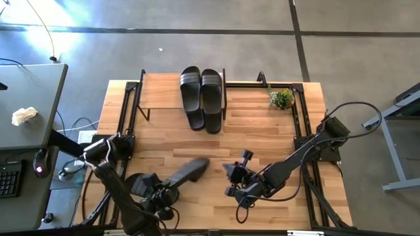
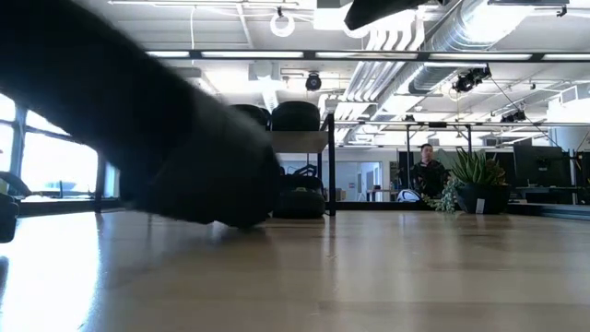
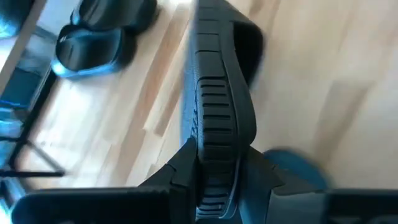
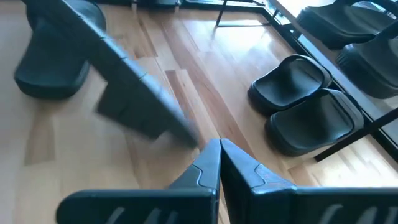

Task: Pick and place slides into the shelf
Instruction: Put the black slipper under the shelf

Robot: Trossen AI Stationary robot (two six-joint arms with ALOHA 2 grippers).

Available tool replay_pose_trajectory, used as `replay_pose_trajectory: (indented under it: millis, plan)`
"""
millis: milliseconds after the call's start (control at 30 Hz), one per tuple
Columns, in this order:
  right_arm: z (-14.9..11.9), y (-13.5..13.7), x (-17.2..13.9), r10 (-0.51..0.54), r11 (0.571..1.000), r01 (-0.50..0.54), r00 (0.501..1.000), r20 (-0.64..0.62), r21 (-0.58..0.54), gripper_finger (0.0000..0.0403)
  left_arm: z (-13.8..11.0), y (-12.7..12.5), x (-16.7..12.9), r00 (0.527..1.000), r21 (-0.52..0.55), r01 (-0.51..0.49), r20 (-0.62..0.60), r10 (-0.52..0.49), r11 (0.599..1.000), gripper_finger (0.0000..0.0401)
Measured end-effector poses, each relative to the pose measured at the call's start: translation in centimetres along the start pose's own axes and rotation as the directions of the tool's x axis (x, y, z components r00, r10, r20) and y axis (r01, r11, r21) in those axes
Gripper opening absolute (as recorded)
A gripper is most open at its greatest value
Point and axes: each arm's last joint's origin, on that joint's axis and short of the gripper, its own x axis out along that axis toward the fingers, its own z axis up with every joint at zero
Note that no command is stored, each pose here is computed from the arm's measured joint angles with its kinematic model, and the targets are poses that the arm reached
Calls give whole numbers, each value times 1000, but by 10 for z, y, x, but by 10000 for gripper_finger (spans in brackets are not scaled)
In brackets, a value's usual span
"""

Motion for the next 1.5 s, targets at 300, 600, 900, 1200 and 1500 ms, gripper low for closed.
replay_pose_trajectory:
  millis: [300,600,900,1200,1500]
  plan:
    - [16,-28,-29,48,992,-47,999,0,119,0,56,25,-23,993,-240,100,85,-81,966,55]
    - [-6,-71,-95,135,957,-142,990,44,253,0,83,43,-35,968,-401,220,204,-147,889,55]
    - [-83,-97,-118,363,725,-423,905,221,543,0,124,34,-28,900,-387,414,311,-305,824,55]
    - [-114,-113,-136,551,608,-613,783,287,505,0,171,36,-6,776,-283,623,346,-528,730,55]
    - [-116,-139,-171,628,501,-727,679,380,469,0,196,53,26,707,-236,706,276,-651,668,55]
